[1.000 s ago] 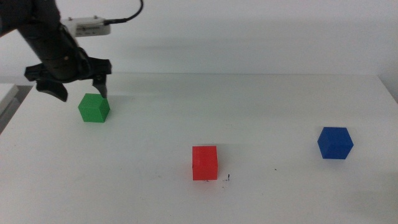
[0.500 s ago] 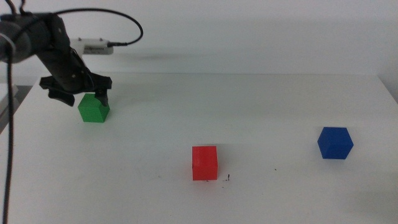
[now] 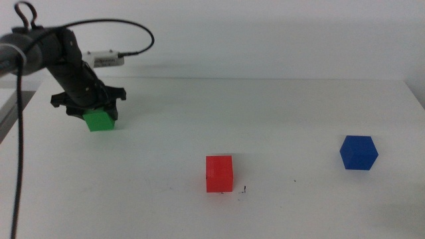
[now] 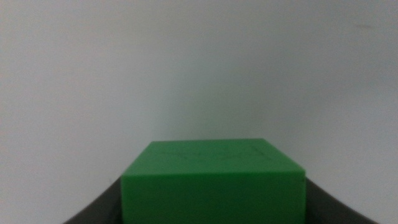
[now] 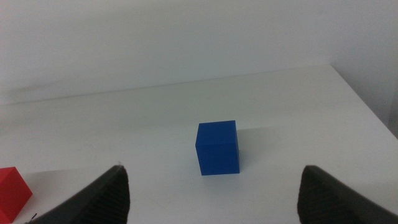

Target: Stack red cubes first, then green, then blue cubes in a specific spot.

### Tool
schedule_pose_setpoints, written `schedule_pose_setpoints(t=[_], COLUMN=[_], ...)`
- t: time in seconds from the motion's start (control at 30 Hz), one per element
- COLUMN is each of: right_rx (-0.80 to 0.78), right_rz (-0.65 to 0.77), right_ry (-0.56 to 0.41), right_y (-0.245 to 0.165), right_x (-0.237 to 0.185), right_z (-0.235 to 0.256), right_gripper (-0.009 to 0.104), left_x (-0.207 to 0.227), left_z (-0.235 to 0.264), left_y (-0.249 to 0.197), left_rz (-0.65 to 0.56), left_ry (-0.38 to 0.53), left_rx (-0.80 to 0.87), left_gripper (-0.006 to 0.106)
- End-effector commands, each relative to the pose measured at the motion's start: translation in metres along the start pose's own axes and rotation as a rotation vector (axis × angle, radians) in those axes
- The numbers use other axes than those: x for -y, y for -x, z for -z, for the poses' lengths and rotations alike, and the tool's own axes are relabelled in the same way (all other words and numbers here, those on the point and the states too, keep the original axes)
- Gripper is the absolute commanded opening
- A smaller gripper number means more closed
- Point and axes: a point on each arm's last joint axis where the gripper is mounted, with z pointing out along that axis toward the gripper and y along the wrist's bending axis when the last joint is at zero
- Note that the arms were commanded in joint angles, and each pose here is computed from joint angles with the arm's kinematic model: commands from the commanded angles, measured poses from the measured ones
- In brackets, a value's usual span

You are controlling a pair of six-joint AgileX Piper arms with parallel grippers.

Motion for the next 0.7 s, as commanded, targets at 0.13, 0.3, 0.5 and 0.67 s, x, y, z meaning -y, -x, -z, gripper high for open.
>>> schedule_pose_setpoints(t=[0.13,0.3,0.5,0.67], right_rx=[0.008,0.008,0.008,0.008], right_rz=[0.013,0.013,0.013,0.013], right_ry=[-0.005,-0.005,-0.005,-0.005], right_y=[0.0,0.0,0.0,0.0], right_x=[0.001,0.001,0.001,0.001], right_z=[0.0,0.0,0.0,0.0], right_gripper=[0.088,0.088,0.088,0.088], left_x=[0.101,0.19,0.232,0.237], left_z=[0.084,0.105,0.091,0.079], left_y=[-0.051,-0.101,-0.132,-0.135], left_rz=[0.032,-0.029,0.003,0.002], left_ry=[-0.024,-0.059,-0.061,-0.06], left_rx=[0.056,0.051,0.012,-0.007], left_gripper=[-0.001,-0.001,-0.001,-0.001])
